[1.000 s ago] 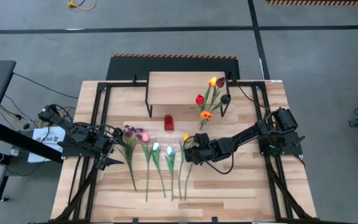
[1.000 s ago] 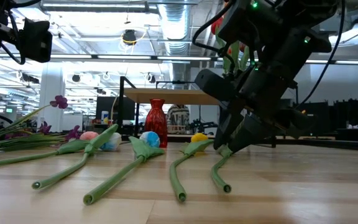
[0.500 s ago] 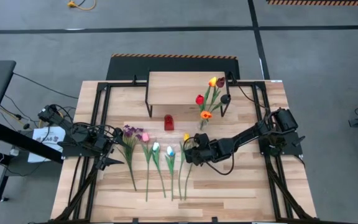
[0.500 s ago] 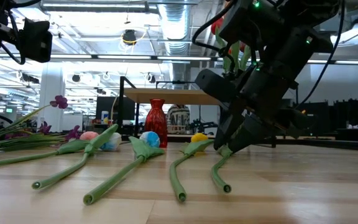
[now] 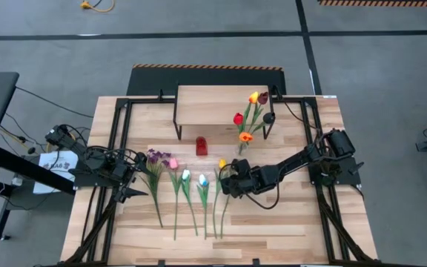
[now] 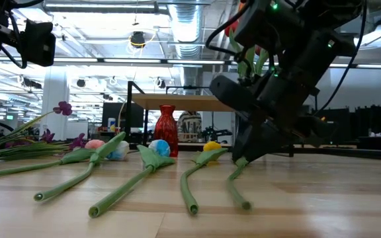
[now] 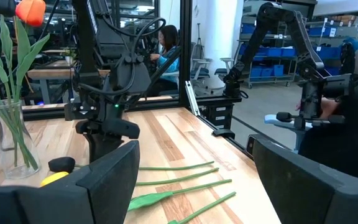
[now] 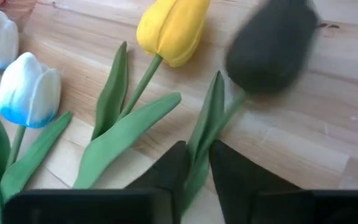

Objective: Pick and place flowers into a vace then onto a shelf
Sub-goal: Put the black flower into the transparent vase

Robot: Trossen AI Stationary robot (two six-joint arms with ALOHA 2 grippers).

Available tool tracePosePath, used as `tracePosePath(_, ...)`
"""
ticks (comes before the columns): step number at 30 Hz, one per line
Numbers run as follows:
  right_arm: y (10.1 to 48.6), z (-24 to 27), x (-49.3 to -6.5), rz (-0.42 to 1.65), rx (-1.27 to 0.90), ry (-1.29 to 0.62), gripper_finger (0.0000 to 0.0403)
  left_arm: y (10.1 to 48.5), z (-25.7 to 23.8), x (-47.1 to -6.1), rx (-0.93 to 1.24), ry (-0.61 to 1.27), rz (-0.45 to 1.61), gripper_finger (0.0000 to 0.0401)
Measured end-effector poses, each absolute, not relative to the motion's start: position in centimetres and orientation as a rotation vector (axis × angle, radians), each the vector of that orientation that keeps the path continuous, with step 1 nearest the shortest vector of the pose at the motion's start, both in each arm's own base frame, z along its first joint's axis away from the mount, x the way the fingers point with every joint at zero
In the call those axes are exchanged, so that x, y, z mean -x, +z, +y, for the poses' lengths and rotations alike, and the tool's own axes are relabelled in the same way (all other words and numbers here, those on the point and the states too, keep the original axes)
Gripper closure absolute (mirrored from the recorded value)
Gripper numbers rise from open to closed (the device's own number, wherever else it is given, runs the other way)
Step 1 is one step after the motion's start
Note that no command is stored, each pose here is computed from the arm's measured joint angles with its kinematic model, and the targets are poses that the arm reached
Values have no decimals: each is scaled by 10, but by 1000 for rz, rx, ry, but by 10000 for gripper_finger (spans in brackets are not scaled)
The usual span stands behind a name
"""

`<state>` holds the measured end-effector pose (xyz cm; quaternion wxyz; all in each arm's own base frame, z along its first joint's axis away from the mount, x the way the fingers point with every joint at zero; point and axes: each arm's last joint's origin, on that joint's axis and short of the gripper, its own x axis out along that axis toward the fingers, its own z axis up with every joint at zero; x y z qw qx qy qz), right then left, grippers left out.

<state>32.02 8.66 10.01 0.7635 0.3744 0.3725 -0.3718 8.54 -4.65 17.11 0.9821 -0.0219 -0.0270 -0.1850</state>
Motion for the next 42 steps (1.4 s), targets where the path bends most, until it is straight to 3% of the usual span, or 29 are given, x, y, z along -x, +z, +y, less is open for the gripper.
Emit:
tracePosePath(6,103,86,-317,841,-812,-811,396,171,-46,-85,44,-372,-54,99)
tracePosePath(16,127,85,-301,980,-795,-754,398,171,-46,-85,45,-372,-54,99)
tracePosePath(26,145,98,-269,1251,-745,-723,398,171,-46,-85,45,-372,-55,99)
tracePosePath(32,145,120,-262,1370,-629,-485,400,171,-46,-85,45,-372,-55,99)
tracePosePath(42,148,129,-271,1307,-401,-190,401,171,-46,-85,45,-372,-55,99)
